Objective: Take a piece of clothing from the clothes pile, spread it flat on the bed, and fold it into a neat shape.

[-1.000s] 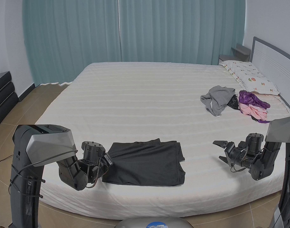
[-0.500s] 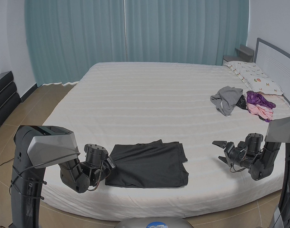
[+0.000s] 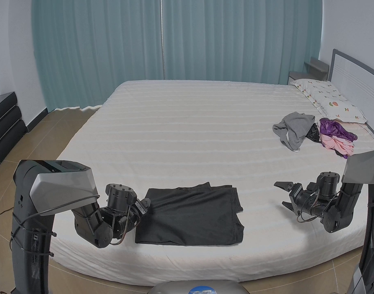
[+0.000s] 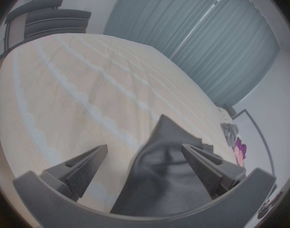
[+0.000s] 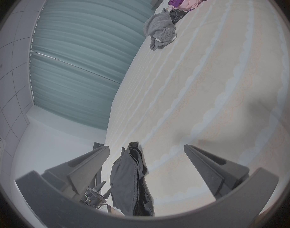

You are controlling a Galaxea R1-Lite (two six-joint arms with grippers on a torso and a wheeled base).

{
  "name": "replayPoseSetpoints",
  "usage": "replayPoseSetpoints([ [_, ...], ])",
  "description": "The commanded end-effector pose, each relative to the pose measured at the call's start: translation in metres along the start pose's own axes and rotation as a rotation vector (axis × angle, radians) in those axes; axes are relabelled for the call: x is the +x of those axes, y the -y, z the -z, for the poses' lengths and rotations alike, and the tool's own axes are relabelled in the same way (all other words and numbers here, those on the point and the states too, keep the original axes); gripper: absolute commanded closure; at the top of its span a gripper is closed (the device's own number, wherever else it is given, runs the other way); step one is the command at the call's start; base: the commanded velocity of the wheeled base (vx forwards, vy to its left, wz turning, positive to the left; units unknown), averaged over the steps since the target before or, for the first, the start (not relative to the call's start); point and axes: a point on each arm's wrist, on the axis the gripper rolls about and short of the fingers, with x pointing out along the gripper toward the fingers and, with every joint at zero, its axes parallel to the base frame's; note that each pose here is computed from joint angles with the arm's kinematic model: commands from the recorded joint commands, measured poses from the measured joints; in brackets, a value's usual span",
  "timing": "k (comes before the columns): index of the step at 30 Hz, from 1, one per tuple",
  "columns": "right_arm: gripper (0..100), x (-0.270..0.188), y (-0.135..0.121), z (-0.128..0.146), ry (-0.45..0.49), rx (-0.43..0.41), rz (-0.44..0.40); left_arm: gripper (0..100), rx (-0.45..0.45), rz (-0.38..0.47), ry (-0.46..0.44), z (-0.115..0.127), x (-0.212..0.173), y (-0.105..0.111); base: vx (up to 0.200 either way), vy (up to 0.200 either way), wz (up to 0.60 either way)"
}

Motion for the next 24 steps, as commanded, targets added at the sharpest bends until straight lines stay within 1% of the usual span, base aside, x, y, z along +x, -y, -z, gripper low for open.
replayPoseSetpoints([
  [1, 0, 0.000, 0.000, 0.001, 0.000, -0.001, 0.002, 0, -0.087, 0.041, 0.062, -0.028, -0.014, 0.007, 0.000, 0.000, 0.00],
  [2, 0, 0.000, 0.000, 0.001, 0.000, 0.001, 0.002, 0, -0.091, 0.044, 0.067, -0.030, -0.015, 0.008, 0.000, 0.000, 0.00],
  [4, 0, -0.004, -0.004, 0.000, 0.005, -0.014, -0.002, 0, -0.106, 0.072, 0.115, -0.047, -0.032, 0.013, 0.000, 0.000, 0.00],
  [5, 0, -0.007, -0.006, 0.001, 0.005, -0.026, -0.002, 0, -0.108, 0.078, 0.125, -0.050, -0.037, 0.014, 0.000, 0.000, 0.00],
  [7, 0, -0.024, -0.021, 0.003, 0.016, -0.125, -0.029, 0, -0.114, 0.098, 0.147, -0.058, -0.055, 0.017, 0.000, 0.000, 0.00],
  [8, 0, -0.035, -0.030, 0.003, 0.028, -0.188, -0.052, 0, -0.116, 0.106, 0.160, -0.063, -0.066, 0.017, 0.000, 0.000, 0.00],
  [10, 0, -0.055, -0.046, 0.006, 0.053, -0.250, -0.083, 0, -0.126, 0.133, 0.204, -0.076, -0.084, 0.018, 0.000, 0.000, 0.00],
  [11, 0, -0.062, -0.053, 0.007, 0.068, -0.267, -0.099, 0, -0.127, 0.146, 0.228, -0.082, -0.092, 0.019, 0.000, 0.000, 0.00],
  [13, 0, -0.084, -0.070, 0.004, 0.128, -0.297, -0.118, 0, -0.120, 0.173, 0.275, -0.093, -0.112, 0.021, 0.000, 0.000, 0.00],
  [15, 0, -0.108, -0.081, 0.007, 0.165, -0.338, -0.135, 0, -0.091, 0.190, 0.309, -0.099, -0.134, 0.019, 0.000, 0.000, 0.00],
  [17, 0, -0.133, -0.087, 0.012, 0.197, -0.417, -0.145, 0, -0.052, 0.204, 0.338, -0.102, -0.157, 0.017, 0.000, 0.000, 0.00],
  [18, 0, -0.133, -0.087, 0.012, 0.197, -0.417, -0.145, 0, -0.052, 0.204, 0.338, -0.102, -0.157, 0.017, 0.000, 0.000, 0.00],
  [20, 0, -0.167, -0.097, 0.017, 0.273, -0.539, -0.173, 0, 0.003, 0.237, 0.398, -0.104, -0.196, 0.012, 0.000, 0.000, 0.00],
  [21, 0, -0.169, -0.098, 0.017, 0.279, -0.544, -0.175, 0, 0.003, 0.237, 0.400, -0.104, -0.198, 0.011, 0.000, 0.000, 0.00],
  [22, 0, -0.182, -0.103, 0.020, 0.311, -0.576, -0.194, 0, 0.016, 0.241, 0.437, -0.105, -0.214, 0.008, 0.000, 0.000, 0.00],
  [23, 0, -0.199, -0.108, 0.027, 0.343, -0.608, -0.220, 0, 0.052, 0.233, 0.503, -0.106, -0.237, 0.001, 0.000, 0.000, 0.00],
  [24, 0, -0.203, -0.108, 0.028, 0.349, -0.612, -0.223, 0, 0.066, 0.230, 0.517, -0.105, -0.242, 0.000, 0.000, 0.000, 0.00],
])
